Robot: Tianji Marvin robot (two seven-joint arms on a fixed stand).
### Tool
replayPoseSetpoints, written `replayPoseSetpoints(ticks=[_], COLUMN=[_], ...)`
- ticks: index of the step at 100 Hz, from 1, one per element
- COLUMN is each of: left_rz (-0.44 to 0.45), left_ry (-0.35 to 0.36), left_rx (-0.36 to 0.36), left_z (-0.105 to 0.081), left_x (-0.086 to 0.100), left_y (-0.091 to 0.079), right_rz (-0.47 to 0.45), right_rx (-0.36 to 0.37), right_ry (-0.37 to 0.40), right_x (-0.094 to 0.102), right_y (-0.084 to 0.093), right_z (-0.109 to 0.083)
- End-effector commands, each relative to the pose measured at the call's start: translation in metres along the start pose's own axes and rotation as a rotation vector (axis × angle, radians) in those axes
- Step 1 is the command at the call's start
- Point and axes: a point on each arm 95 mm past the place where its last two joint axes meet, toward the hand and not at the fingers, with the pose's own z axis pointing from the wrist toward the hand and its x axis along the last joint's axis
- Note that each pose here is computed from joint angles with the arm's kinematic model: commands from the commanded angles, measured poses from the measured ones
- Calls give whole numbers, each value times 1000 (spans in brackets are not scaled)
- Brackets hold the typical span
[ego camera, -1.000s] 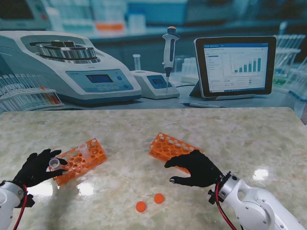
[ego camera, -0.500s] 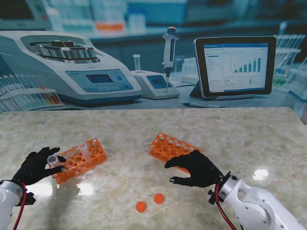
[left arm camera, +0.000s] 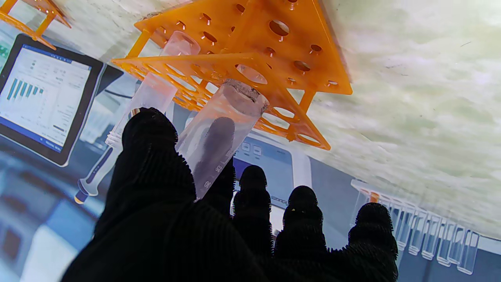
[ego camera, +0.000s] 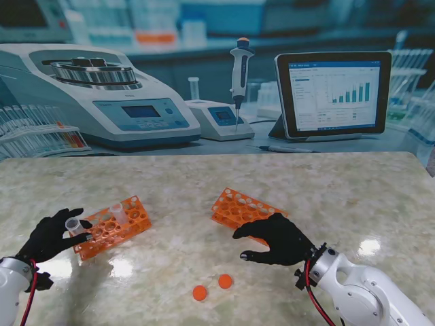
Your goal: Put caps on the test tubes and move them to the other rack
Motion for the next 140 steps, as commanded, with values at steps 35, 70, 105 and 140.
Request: replayPoseSetpoints(ticks=[35,70,105,140], left_rz=[-12,1,34,76], left_ry=[26,52,115,208], left_rx=[14,27,50,99], left_z=[-1,0,0,-3], left_x=[4,5,17,39], left_y=[-5,-10,-16,-24], right_rz=[6,5,4,1], right_rx=[5,3,1,-6], right_ry=[1,1,1,2], right_x=[3,2,1,1], right_y=[-3,-3,-3,-2], right_z=[-1,-2,-2,-4])
